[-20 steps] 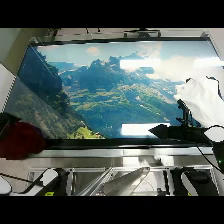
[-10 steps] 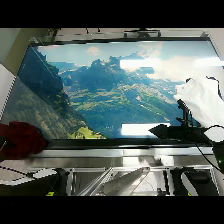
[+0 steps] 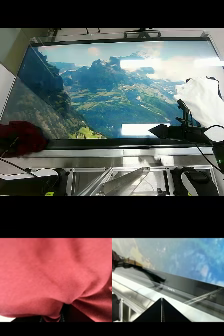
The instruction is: Fold the shirts.
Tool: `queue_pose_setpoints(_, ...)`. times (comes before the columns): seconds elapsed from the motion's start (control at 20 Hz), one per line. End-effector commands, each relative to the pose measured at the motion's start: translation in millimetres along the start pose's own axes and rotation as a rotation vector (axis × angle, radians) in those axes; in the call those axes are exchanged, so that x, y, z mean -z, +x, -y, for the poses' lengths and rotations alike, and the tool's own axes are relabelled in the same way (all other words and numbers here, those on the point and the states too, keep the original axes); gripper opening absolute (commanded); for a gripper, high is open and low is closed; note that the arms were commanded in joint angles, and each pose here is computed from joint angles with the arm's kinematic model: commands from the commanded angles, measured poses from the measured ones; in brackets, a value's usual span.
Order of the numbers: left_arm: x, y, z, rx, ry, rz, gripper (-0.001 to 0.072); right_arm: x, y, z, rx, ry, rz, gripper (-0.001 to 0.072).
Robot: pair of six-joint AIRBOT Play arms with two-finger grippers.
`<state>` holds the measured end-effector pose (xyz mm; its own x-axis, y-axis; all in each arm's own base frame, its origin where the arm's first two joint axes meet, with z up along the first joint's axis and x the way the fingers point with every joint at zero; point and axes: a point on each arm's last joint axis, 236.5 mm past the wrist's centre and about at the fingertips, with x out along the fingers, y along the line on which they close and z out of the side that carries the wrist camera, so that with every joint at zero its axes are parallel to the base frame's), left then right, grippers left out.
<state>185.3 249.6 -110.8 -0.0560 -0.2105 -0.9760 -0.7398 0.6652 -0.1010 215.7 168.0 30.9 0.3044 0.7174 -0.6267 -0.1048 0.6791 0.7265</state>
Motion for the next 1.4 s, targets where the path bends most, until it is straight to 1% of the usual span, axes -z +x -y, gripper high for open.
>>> queue_pose_setpoints(0.0,-6.0,-19.6,20.1,0.003,0.053,-0.019,0.0023,0.3,0.1,-0.1,0.000,0.000,-0.001,0.0019)
queue_pose_setpoints(0.1,-8.5,-44.5,42.0,0.028,0.086,-0.029,0.0023,0.3,0.0,-0.2,0.000,0.000,-0.001,0.0019)
queue_pose_setpoints(0.2,-15.6,-72.0,96.9,0.137,0.165,0.014,0.0023,0.3,0.0,-0.2,0.000,0.000,-0.001,0.0018)
queue_pose_setpoints(0.3,-15.8,-106.7,184.8,0.303,0.312,0.116,0.0023,0.4,0.1,-0.1,0.000,0.000,-0.001,0.0019)
queue_pose_setpoints(0.4,14.3,-139.3,288.4,0.473,0.527,0.172,0.0023,0.3,0.1,-0.1,0.000,0.000,-0.001,0.0018)
queue_pose_setpoints(0.45,35.3,-145.4,330.3,0.520,0.618,0.175,0.0024,0.4,0.1,-0.1,0.000,0.000,-0.001,0.0019)
queue_pose_setpoints(0.55,82.4,-135.8,399.0,0.542,0.793,0.162,0.0024,0.3,0.1,-0.1,0.000,0.000,-0.001,0.0019)
queue_pose_setpoints(0.65,134.7,-105.2,449.0,0.534,0.937,0.107,0.0025,0.3,0.1,-0.1,0.000,0.000,-0.001,0.0019)
queue_pose_setpoints(0.7,158.3,-86.6,468.8,0.526,0.996,0.080,0.0024,0.3,0.1,-0.1,0.000,0.000,-0.001,0.0018)
queue_pose_setpoints(0.8,189.5,-55.3,498.7,0.523,1.060,0.058,0.0023,0.3,0.1,-0.1,0.000,0.000,-0.001,0.0018)
queue_pose_setpoints(0.85,199.1,-42.0,507.0,0.519,1.077,0.046,0.0060,0.3,0.1,-0.1,0.000,0.000,-0.001,0.0019)
queue_pose_setpoints(0.9,206.6,-30.9,511.2,0.511,1.090,0.030,0.0363,0.3,0.1,-0.2,-0.001,0.000,-0.001,0.0019)
queue_pose_setpoints(0.95,209.9,-24.2,512.3,0.505,1.094,0.017,0.0720,0.0,0.1,-1.4,-0.006,0.002,0.001,0.0019)
queue_pose_setpoints(1.05,203.8,-25.8,507.4,0.500,1.083,0.012,0.0712,-1.6,0.0,-7.5,-0.031,0.014,0.007,0.0019)
queue_pose_setpoints(1.2,170.6,-46.0,484.8,0.498,1.017,0.023,0.0710,-3.0,-0.2,-11.3,-0.048,0.021,0.013,0.0019)
queue_pose_setpoints(1.35,128.2,-47.3,428.9,0.374,0.957,-0.003,0.0709,-27.7,-1.6,-5.2,-0.022,0.002,0.118,0.0019)
